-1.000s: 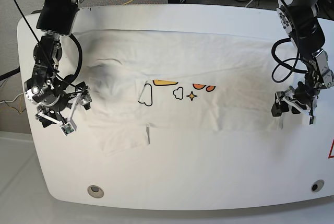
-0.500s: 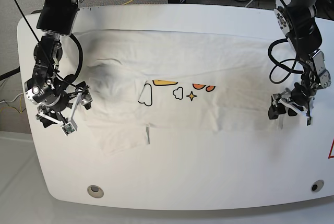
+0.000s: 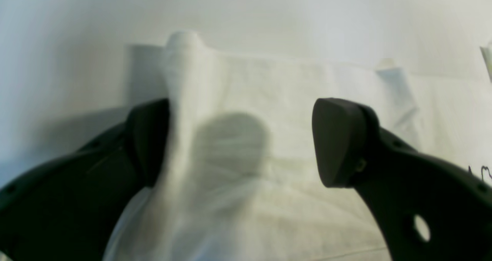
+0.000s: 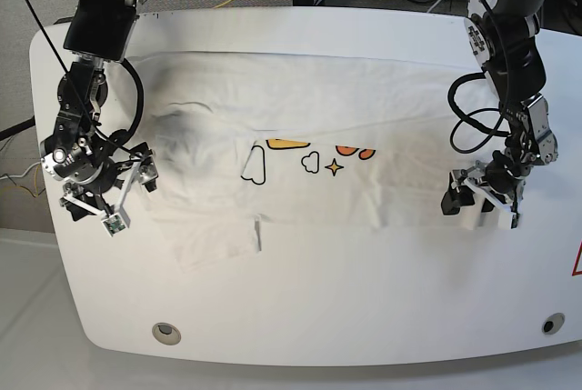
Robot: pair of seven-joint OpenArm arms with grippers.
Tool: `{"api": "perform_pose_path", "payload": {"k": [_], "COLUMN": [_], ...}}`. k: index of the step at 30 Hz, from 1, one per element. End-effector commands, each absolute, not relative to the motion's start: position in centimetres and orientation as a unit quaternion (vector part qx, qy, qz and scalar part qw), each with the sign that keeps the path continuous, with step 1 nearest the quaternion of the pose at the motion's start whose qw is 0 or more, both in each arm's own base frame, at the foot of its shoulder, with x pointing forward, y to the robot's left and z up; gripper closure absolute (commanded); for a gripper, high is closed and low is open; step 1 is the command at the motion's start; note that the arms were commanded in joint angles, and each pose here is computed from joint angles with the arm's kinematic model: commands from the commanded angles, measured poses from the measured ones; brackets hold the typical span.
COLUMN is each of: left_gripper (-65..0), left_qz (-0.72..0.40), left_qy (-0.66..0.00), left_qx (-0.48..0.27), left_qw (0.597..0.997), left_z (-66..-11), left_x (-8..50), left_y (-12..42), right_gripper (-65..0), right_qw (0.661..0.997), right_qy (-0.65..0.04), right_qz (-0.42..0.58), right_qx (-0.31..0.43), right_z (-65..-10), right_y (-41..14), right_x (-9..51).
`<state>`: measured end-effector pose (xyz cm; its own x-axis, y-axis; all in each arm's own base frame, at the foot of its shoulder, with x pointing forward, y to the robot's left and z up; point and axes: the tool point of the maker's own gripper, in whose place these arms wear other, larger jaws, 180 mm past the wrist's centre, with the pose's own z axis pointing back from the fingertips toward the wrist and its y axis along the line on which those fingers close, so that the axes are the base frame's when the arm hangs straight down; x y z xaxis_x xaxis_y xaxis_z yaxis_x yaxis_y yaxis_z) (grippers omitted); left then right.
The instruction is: Fold the T-shirt properly
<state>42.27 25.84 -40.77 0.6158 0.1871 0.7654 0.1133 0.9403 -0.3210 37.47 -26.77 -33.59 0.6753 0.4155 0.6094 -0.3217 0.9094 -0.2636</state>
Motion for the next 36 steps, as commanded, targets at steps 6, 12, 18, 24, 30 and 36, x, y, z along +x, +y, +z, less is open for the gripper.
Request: {"api": "perform_pose_path", "payload": {"k": [6,12,18,24,30,36], "left_gripper": [-35.8,-6.2,-6.9,-6.7,-6.7,-6.7], "left_qz": [0.01,0.009,0.009,0.009,0.009,0.009], "left_qy": [-0.435,-0.433,-0.432,-0.431,-0.431,-0.431], "left_qx": [-0.16,-0.157,-0.147,-0.146,-0.146,-0.146], "left_qw": [0.886,0.888,0.89,0.89,0.89,0.89], "left_z": [-40.0,-40.0,-39.8,-39.9,-39.9,-39.9], "left_x": [42.7,42.6,42.3,42.2,42.2,42.2], "left_y": [26.6,26.9,28.0,28.1,28.1,28.1], "right_gripper": [-57.3,-57.3,-57.3,-57.3,-57.3,-57.3], "right_qw": [0.904,0.904,0.904,0.906,0.907,0.912], "right_qy": [-0.377,-0.379,-0.386,-0.4,-0.413,-0.41], "right_qz": [0.184,0.181,0.166,0.124,0.077,0.026], "right_qx": [-0.085,-0.082,-0.075,-0.062,-0.04,-0.002], "right_z": [-31.3,-31.3,-31.3,-31.4,-31.5,-32.9], "right_y": [-28.6,-28.5,-28.6,-29.2,-29.8,-30.0], "right_x": [38.3,38.3,38.3,38.0,38.5,39.0]}}
